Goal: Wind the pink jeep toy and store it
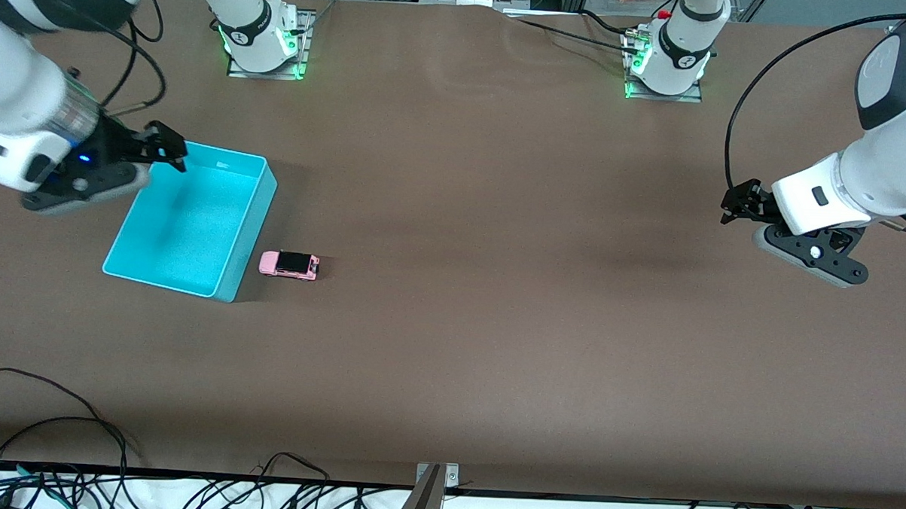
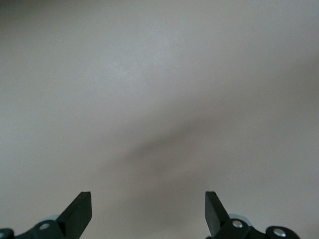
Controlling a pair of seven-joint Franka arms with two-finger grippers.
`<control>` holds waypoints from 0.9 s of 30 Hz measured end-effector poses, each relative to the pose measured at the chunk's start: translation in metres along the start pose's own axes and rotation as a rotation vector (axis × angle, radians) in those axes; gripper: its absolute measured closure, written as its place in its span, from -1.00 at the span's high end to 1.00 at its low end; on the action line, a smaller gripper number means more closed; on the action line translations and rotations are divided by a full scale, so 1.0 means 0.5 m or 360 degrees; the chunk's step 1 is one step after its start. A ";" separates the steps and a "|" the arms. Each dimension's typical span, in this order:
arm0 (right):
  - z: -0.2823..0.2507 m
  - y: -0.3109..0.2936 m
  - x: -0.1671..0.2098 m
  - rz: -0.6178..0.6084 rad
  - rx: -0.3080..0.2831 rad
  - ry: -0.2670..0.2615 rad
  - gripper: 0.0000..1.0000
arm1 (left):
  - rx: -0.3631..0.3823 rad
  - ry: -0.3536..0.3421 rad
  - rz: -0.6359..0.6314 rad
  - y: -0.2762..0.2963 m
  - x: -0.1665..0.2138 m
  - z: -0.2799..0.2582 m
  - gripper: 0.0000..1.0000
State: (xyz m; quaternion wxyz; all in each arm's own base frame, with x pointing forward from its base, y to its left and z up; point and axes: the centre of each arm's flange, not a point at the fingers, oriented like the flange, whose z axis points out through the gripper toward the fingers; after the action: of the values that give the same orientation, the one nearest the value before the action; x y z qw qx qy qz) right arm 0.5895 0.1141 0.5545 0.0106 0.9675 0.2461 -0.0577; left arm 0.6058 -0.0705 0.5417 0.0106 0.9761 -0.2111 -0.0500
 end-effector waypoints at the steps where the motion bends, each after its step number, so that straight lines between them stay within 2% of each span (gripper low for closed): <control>1: 0.012 -0.004 0.009 -0.0041 0.0009 -0.0007 1.00 | 0.0008 -0.0001 -0.0004 0.004 -0.001 -0.003 1.00; 8: 0.134 -0.015 0.080 -0.0459 0.0101 -0.0073 1.00 | 0.0090 -0.0008 -0.0110 -0.016 -0.018 -0.021 1.00; 12: 0.223 -0.013 0.120 -0.0680 0.0158 -0.0106 1.00 | 0.0042 0.0058 -0.0188 -0.047 -0.032 -0.028 1.00; 15: 0.290 -0.012 0.145 -0.0831 0.0194 -0.0128 1.00 | 0.0062 0.0135 -0.0214 -0.054 -0.046 -0.027 1.00; 21: 0.413 -0.009 0.184 -0.1084 0.0286 -0.0116 1.00 | 0.0095 0.0177 -0.0187 -0.009 -0.090 -0.026 1.00; 22: 0.432 -0.008 0.189 -0.1115 0.0292 -0.0115 1.00 | 0.0098 0.0179 -0.0181 0.000 -0.097 -0.028 1.00; 23: 0.494 -0.007 0.206 -0.1188 0.0290 -0.0117 1.00 | 0.0105 0.0194 -0.0169 0.023 -0.126 -0.041 1.00; 27: 0.511 -0.010 0.213 -0.1231 0.0269 -0.0098 1.00 | 0.0104 0.0198 -0.0178 0.020 -0.133 -0.043 1.00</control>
State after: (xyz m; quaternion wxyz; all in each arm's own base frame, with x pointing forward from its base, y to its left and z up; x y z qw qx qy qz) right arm 0.6526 0.1564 0.2886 -0.0843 0.7986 0.5863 -0.1066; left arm 0.5438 -0.0522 0.5698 -0.0111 0.9875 -0.1566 0.0171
